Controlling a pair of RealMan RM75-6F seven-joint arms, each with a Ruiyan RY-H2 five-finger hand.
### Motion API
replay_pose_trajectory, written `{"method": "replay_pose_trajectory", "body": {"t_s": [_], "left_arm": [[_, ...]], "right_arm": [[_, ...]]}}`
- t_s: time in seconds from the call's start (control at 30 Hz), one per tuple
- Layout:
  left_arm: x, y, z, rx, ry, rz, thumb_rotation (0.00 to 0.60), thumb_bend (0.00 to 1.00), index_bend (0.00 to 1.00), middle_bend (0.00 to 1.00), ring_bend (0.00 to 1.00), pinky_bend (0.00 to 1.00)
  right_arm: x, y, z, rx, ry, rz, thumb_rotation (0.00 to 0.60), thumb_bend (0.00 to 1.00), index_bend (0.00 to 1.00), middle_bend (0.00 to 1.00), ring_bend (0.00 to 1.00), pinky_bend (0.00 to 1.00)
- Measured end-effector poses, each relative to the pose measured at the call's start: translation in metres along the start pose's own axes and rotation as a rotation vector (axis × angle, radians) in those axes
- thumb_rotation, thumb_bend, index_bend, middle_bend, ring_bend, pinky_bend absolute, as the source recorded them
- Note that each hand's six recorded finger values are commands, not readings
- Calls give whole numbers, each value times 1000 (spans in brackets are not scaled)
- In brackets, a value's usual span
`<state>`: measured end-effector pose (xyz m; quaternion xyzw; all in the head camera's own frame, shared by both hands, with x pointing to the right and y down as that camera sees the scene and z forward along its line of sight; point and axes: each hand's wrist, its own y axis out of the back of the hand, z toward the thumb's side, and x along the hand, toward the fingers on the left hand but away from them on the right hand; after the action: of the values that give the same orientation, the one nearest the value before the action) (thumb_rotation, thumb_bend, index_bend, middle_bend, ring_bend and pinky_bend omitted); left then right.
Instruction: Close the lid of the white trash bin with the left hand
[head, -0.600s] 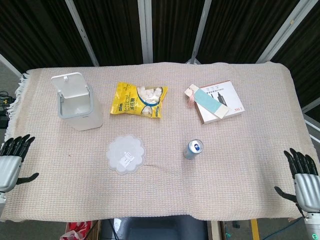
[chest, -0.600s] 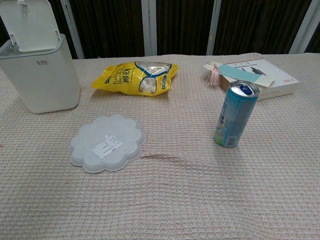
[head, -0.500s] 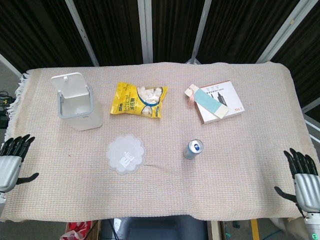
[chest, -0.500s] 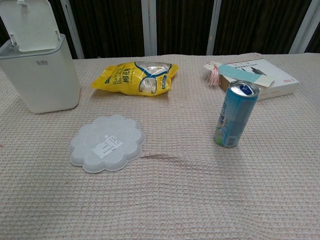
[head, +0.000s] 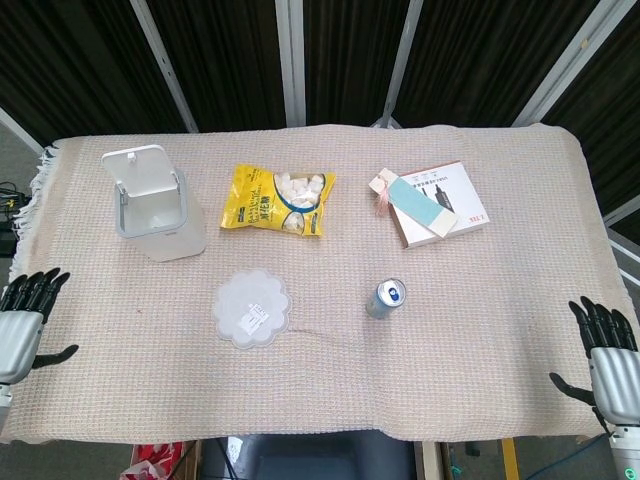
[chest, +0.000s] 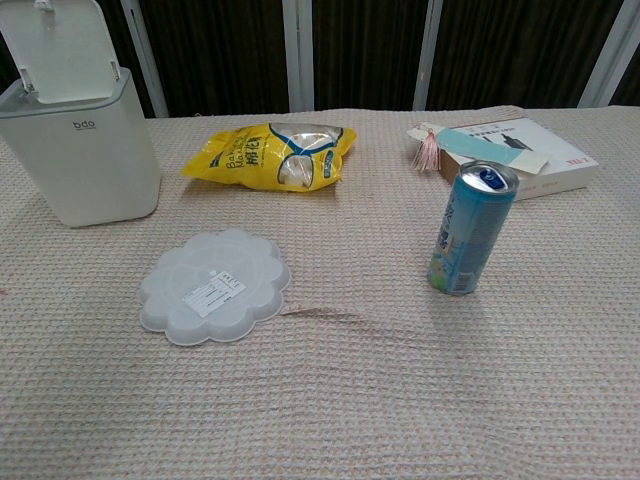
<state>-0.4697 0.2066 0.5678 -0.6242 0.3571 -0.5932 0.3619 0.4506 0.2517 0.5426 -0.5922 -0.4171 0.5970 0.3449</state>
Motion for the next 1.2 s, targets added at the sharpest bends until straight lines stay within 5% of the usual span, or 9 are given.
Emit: {"method": "replay_pose_trajectory", "body": {"t_s": [0.4, 0.53, 0.7, 0.77, 0.97, 1.2], "left_arm": [[18, 21, 1, -2, 18, 54, 600, 55, 0, 0, 0, 24], [35, 40, 8, 29, 10, 102, 600, 129, 0, 0, 56, 378], [61, 65, 16, 42, 9, 161, 600, 305, 0, 12, 544, 807], [73, 73, 20, 25, 20, 170, 600, 401, 0, 164, 700, 918], [112, 91, 26, -41, 85, 147, 600, 577, 0, 725, 876, 1000], [158, 109, 42, -94, 142, 67, 600, 713, 0, 872, 921, 1000]], "right_arm": [[1, 0, 2, -27, 6, 1, 600, 151, 0, 0, 0, 0], [0, 1, 3, -43, 10, -5, 600, 152, 0, 0, 0, 0], [0, 1, 4, -51, 8, -2, 600, 152, 0, 0, 0, 0], [0, 1, 3, -56, 3, -1, 600, 152, 0, 0, 0, 0], [-1, 1, 2, -68, -7, 0, 600, 152, 0, 0, 0, 0], [-3, 1, 2, -82, -14, 6, 600, 152, 0, 0, 0, 0]]}}
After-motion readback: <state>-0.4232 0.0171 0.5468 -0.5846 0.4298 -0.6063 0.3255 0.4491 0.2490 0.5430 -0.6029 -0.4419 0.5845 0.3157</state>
